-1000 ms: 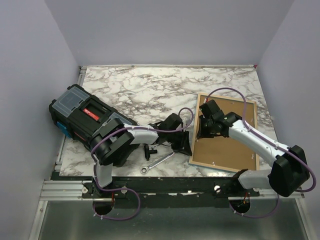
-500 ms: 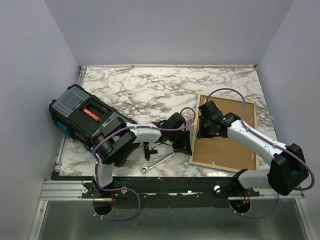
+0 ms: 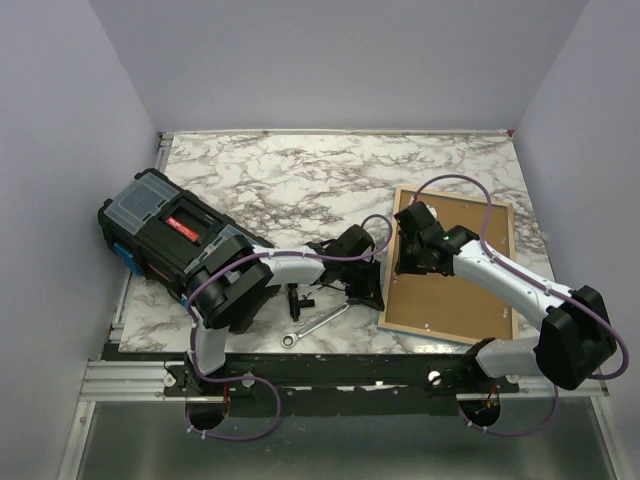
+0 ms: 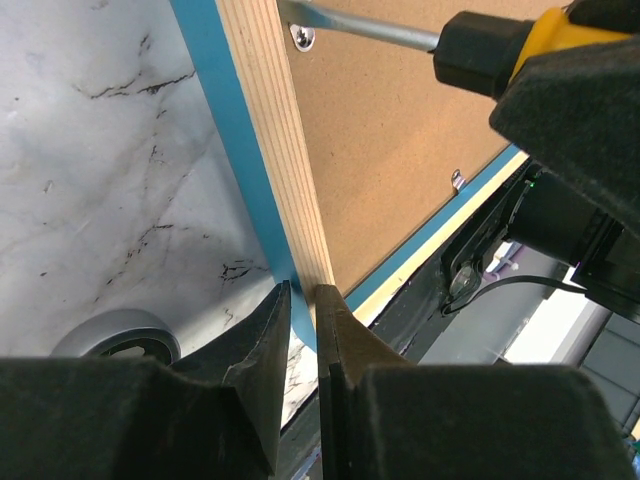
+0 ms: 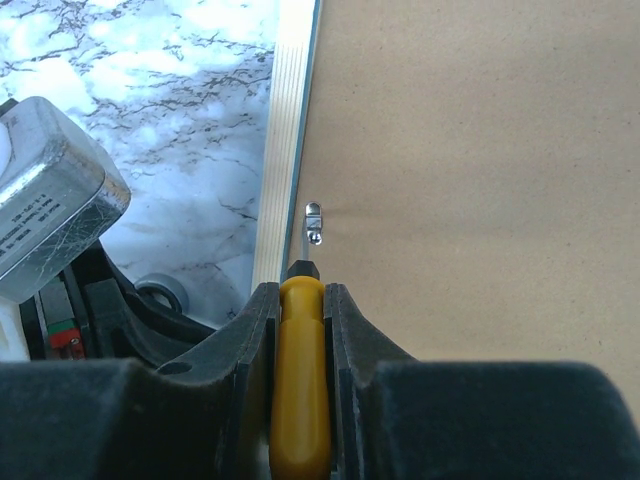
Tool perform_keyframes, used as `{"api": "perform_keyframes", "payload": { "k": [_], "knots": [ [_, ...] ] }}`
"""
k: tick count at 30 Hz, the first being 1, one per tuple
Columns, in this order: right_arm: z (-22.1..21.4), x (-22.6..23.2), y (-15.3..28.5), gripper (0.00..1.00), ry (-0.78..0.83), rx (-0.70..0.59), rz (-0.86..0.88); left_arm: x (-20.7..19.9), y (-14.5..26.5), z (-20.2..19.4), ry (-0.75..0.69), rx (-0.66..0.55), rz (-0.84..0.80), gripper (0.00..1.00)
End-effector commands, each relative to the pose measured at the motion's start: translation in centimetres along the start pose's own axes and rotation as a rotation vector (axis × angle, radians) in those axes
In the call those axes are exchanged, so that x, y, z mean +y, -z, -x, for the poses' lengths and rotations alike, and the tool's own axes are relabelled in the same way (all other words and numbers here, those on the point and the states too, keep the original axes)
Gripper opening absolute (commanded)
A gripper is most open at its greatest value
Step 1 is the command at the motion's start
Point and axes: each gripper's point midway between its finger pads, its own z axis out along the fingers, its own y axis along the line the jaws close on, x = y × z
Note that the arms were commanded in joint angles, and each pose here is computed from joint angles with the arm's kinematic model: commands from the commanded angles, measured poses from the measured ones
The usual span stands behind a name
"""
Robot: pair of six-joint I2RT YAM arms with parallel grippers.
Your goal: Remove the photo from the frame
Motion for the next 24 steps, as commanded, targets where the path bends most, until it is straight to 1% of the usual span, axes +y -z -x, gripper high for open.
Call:
{"api": "perform_keyframes", "payload": {
  "k": [1, 3, 7, 10, 13, 15, 19, 24],
  "knots": [
    [1.4, -1.6, -0.3, 0.01, -0.001, -0.066, -0.102, 3.3, -1.0, -1.2, 0.019, 0.019, 0.126, 0.17],
    [1.6, -1.4, -0.5, 0.01, 0.003, -0.062, -0.104, 3.2, -1.0, -1.2, 0.017, 0.021, 0.124, 0.17],
    [2.3, -0.4, 0.6, 0.01, 0.001, -0.076, -0.047, 2.8, -0.7, -1.0, -0.006, 0.013, 0.11, 0.18],
    [2.9, -0.3, 1.6, 0.01, -0.006, -0.107, -0.028, 2.2, -0.2, -0.6, -0.042, -0.004, 0.097, 0.3],
    [3.0, -0.9, 2.1, 0.0, -0.018, -0.121, -0.056, 1.2, 0.4, 0.0, -0.081, -0.022, 0.078, 0.39],
    [3.0, -1.5, 2.1, 0.0, -0.022, -0.127, -0.087, 0.4, 0.9, 0.5, -0.105, -0.032, 0.067, 0.43],
    [3.4, -2.6, 2.0, 0.0, -0.03, -0.146, -0.15, -1.4, 1.9, 1.5, -0.149, -0.06, 0.042, 0.48],
    [5.0, -4.0, 1.4, 0.01, -0.047, -0.16, -0.207, -1.8, 2.4, 2.2, -0.181, -0.079, 0.05, 0.57]
  ]
}}
